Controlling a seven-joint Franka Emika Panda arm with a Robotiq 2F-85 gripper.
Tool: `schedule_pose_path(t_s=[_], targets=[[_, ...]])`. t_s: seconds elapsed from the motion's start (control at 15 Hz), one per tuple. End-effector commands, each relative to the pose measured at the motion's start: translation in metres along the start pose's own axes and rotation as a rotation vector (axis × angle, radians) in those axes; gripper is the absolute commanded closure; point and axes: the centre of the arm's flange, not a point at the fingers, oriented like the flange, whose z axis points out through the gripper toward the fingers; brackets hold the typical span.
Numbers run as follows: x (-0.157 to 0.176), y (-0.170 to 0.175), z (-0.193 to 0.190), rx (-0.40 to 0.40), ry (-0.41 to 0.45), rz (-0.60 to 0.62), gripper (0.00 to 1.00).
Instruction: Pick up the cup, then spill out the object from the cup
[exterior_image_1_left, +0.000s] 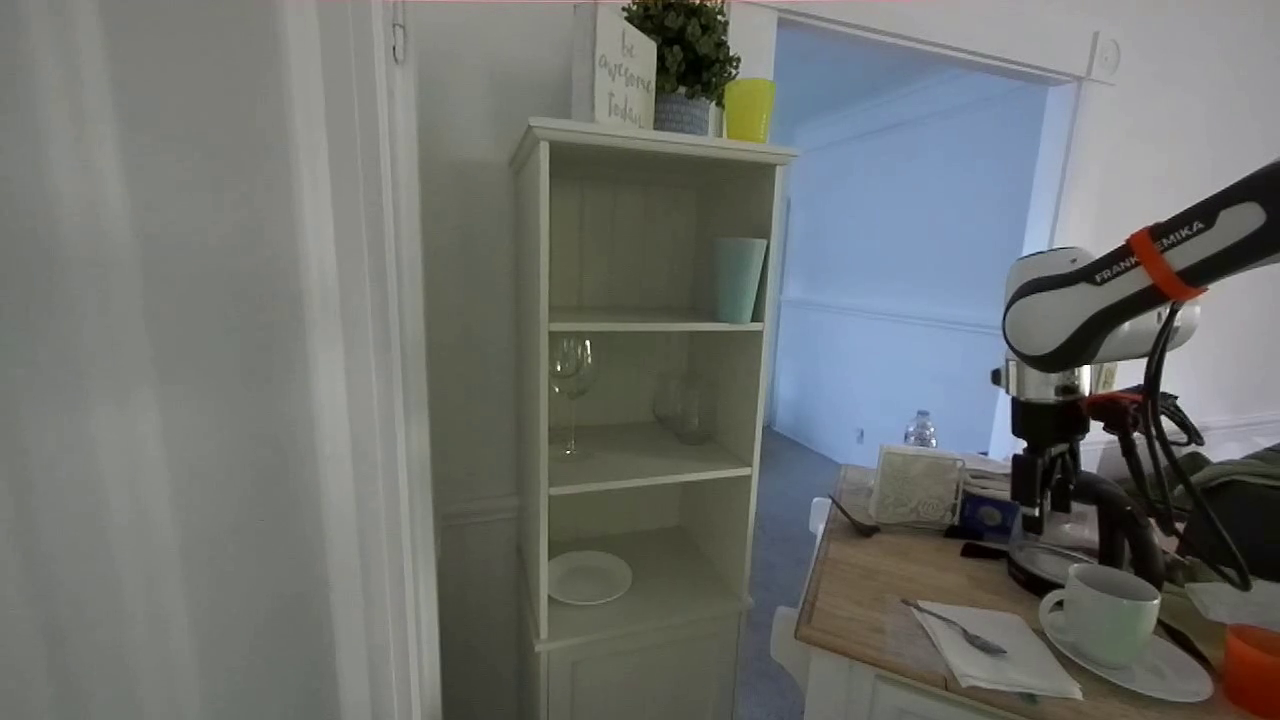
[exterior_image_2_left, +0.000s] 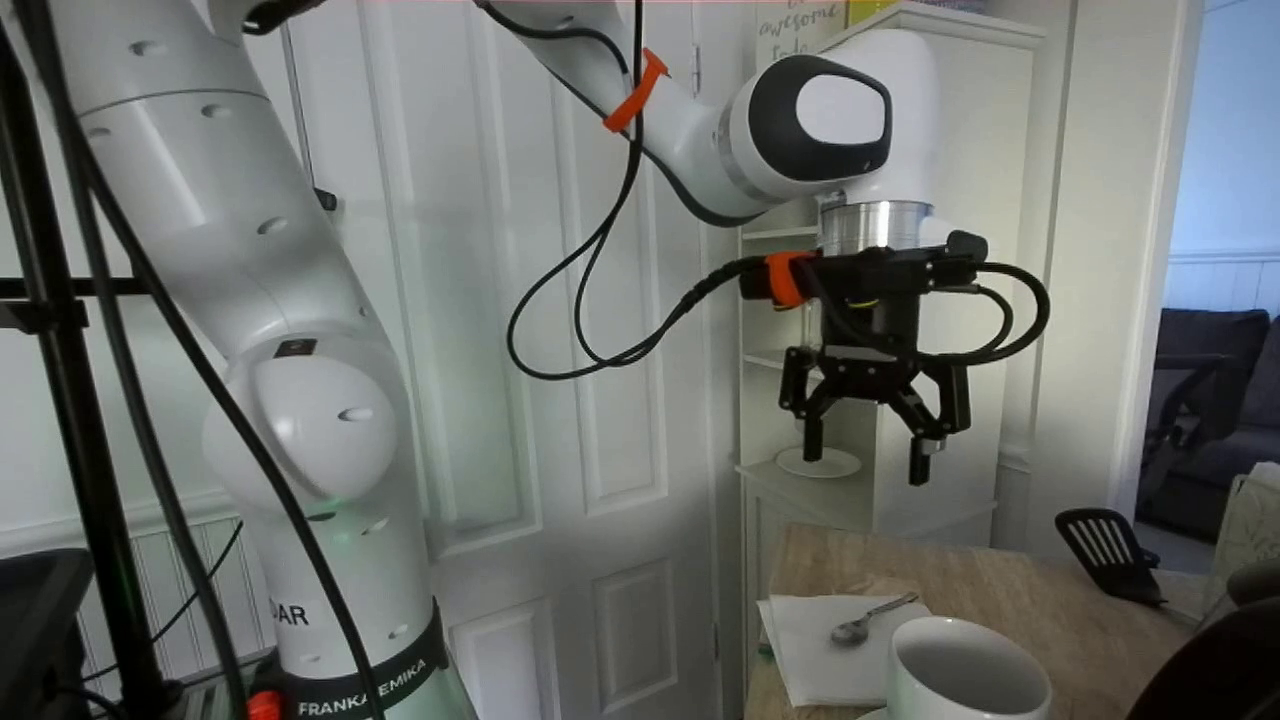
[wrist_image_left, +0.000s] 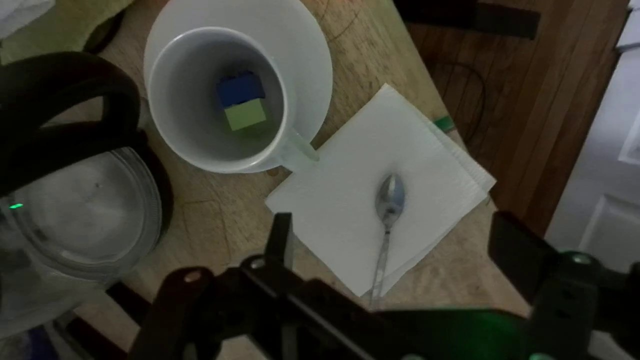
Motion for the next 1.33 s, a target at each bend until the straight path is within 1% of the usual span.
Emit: schedule_pose_path(t_s=[0.0, 0.13, 0.27, 0.4, 0.6, 0.67, 0.8, 0.87, 1.0, 1.27], targets=[[-0.005, 0.007, 0.0, -0.094, 0.021, 0.178, 0.0], [-0.01, 0.013, 0.001, -0.123, 0.009, 0.283, 0.0], [-0.012, 0.021, 0.002, -0.134, -0.005, 0.396, 0.0], [-0.015, 0.03, 0.006, -0.133, -0.002, 0.512, 0.0], [-0.022, 0.049, 0.025, -0.122, -0.017, 0.684, 0.0], [-0.023, 0.056, 0.032, -0.106, -0.01, 0.743, 0.0], [-0.023, 0.068, 0.041, -0.117, -0.021, 0.854, 0.0], [-0.028, 0.058, 0.03, -0.096, -0.023, 0.762, 0.0], [-0.029, 0.065, 0.04, -0.096, -0.031, 0.818, 0.0], [-0.027, 0.066, 0.041, -0.097, -0.034, 0.836, 0.0]])
